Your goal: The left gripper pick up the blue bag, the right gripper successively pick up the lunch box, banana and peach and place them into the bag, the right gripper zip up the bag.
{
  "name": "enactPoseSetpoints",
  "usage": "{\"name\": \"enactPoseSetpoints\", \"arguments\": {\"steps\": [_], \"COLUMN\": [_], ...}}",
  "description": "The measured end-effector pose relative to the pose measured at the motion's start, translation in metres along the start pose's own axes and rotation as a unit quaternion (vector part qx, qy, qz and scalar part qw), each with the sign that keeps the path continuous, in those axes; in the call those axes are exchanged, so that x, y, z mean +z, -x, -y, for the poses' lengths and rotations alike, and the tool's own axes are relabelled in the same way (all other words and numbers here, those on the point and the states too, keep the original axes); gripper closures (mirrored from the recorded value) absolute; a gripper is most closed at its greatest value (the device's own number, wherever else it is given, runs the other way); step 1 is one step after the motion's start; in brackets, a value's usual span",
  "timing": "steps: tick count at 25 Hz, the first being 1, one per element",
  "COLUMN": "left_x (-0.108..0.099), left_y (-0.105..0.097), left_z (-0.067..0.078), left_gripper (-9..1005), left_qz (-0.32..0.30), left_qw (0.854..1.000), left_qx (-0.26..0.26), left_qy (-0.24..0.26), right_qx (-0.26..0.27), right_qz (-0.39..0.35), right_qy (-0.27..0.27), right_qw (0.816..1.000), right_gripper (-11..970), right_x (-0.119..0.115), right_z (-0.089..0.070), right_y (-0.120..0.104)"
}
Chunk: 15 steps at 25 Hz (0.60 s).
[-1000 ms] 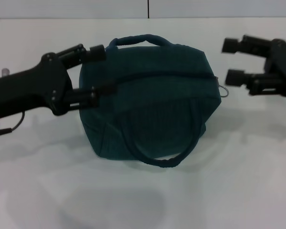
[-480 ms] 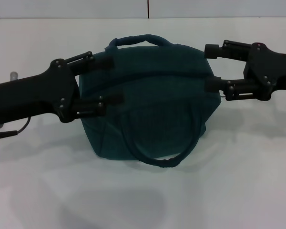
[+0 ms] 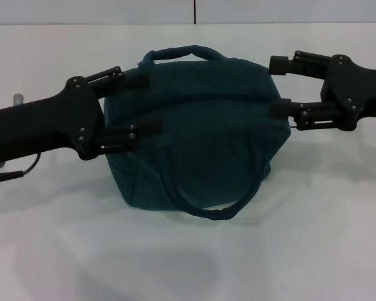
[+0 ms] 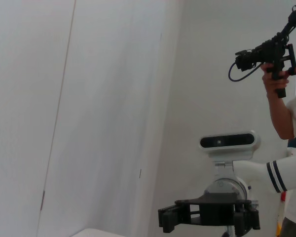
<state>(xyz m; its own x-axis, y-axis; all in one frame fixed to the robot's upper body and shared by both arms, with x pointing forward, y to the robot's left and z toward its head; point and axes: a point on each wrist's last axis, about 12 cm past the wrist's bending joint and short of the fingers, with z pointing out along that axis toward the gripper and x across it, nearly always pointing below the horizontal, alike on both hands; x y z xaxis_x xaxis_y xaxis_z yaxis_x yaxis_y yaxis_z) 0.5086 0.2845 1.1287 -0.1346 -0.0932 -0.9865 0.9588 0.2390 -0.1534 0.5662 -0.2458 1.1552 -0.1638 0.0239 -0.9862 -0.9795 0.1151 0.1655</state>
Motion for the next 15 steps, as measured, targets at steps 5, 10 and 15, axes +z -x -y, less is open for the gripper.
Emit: {"name": "enactPoseSetpoints", "arguments": {"steps": [5, 10, 15], "left_x": [0.0004, -0.0001, -0.0002], "left_y": [-0.0009, -0.0024, -0.0032], "left_z": [0.0005, 0.0016, 0.0023], "left_gripper": [148, 148, 148], "left_qz": [0.001, 0.002, 0.002], "left_qw": [1.000, 1.000, 1.000], "left_qx": [-0.002, -0.004, -0.006], "left_qy": [0.001, 0.002, 0.003], "right_qx": [0.002, 0.003, 0.004], "right_qz": [0.001, 0.001, 0.001], "right_qy": [0.003, 0.003, 0.004], "right_qw": [1.000, 1.000, 1.000], "right_gripper": [74, 74, 74], "right_x": [-0.0009, -0.0014, -0.0016], "right_z": [-0.0013, -0.0018, -0.0023], "right_y": [-0.0006, -0.0010, -0.0014]}}
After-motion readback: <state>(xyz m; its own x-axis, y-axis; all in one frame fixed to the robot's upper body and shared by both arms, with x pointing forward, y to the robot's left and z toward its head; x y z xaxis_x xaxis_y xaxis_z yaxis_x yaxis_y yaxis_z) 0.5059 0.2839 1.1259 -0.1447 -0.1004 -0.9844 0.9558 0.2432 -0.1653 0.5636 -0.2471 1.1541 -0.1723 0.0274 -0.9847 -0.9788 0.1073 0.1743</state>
